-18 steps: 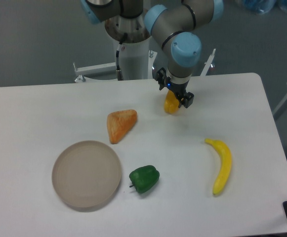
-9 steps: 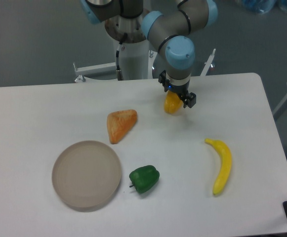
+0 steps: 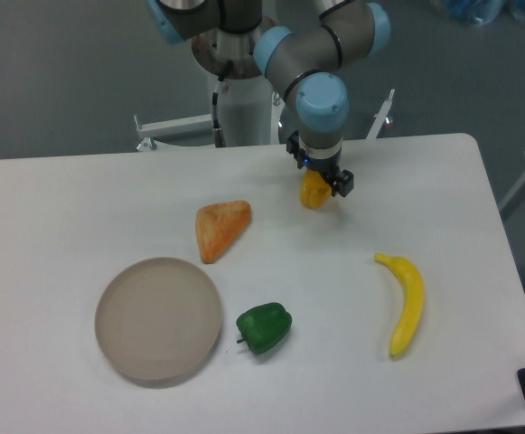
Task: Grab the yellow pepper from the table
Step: 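Lift the yellow pepper up off the table in the gripper, then carry the held yellow pepper toward the banana, keeping it raised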
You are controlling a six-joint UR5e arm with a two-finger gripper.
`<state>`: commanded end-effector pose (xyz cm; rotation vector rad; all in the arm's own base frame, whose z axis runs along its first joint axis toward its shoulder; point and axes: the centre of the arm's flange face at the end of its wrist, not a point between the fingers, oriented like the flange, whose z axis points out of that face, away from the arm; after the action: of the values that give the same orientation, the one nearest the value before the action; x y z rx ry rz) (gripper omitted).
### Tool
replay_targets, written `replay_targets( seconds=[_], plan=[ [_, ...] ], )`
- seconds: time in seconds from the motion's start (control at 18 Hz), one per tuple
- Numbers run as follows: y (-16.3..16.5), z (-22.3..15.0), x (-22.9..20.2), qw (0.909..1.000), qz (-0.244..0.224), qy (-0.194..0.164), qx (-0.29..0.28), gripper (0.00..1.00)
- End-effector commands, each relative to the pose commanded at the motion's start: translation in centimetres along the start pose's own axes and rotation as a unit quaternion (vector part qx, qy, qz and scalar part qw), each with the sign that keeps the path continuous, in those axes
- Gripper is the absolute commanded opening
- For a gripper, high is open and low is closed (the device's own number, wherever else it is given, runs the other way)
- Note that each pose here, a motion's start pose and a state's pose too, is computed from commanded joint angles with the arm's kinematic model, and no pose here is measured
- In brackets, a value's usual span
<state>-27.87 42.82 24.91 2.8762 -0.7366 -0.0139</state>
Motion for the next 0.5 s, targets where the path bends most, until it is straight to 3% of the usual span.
replay_targets(
  seconds=[0.11, 0.22, 0.5],
  plan=[
    [0.1, -0.2, -0.2, 1.0000, -0.001, -0.002, 0.001, 0.31],
    [0.1, -0.5, -0.4, 1.0000, -0.001, -0.004, 0.001, 0.16],
    [0.0, -4.5, -2.7, 0.9993, -0.016, -0.031, 0.013, 0.15]
  ],
)
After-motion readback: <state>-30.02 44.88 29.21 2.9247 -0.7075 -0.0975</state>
